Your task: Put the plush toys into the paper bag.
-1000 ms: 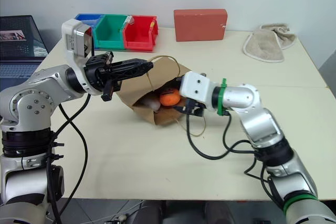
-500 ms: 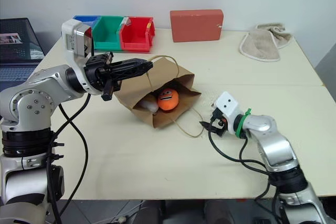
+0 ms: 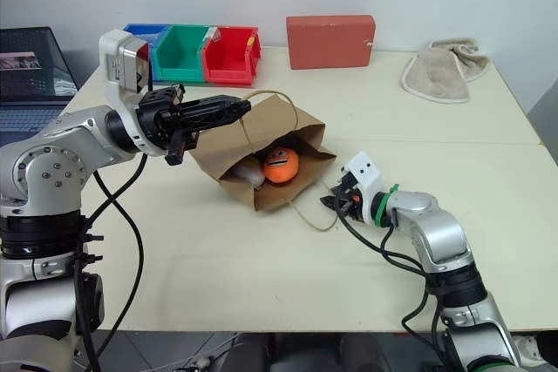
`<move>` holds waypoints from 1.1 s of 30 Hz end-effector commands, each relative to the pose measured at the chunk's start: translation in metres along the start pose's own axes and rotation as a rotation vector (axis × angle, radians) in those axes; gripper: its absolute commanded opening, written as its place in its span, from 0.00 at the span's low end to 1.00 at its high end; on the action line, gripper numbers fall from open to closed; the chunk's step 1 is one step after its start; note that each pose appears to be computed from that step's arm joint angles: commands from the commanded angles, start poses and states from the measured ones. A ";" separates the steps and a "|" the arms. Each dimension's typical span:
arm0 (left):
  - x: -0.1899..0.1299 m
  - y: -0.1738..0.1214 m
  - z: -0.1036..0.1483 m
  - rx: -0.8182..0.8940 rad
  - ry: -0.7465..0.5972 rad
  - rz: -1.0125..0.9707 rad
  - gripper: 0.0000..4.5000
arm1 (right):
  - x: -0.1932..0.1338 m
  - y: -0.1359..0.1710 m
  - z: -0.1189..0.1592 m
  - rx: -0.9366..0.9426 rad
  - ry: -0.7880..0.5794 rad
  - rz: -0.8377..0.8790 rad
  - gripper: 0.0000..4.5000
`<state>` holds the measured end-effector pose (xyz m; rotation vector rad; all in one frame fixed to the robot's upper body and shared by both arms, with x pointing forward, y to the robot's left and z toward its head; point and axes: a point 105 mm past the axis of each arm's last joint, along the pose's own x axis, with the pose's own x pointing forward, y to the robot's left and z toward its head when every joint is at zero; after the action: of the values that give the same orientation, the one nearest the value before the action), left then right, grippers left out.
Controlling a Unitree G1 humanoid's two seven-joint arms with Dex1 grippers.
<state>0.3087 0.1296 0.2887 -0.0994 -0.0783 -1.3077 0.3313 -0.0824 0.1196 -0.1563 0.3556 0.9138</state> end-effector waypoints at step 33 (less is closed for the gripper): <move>0.032 0.056 0.019 0.035 -0.193 0.182 0.05 | -0.087 -0.045 0.132 0.236 -0.302 -0.031 0.09</move>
<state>0.3765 0.1173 0.2938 -0.2320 -0.2002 -1.0861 0.3539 -0.1407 0.2551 0.2255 0.2472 0.8201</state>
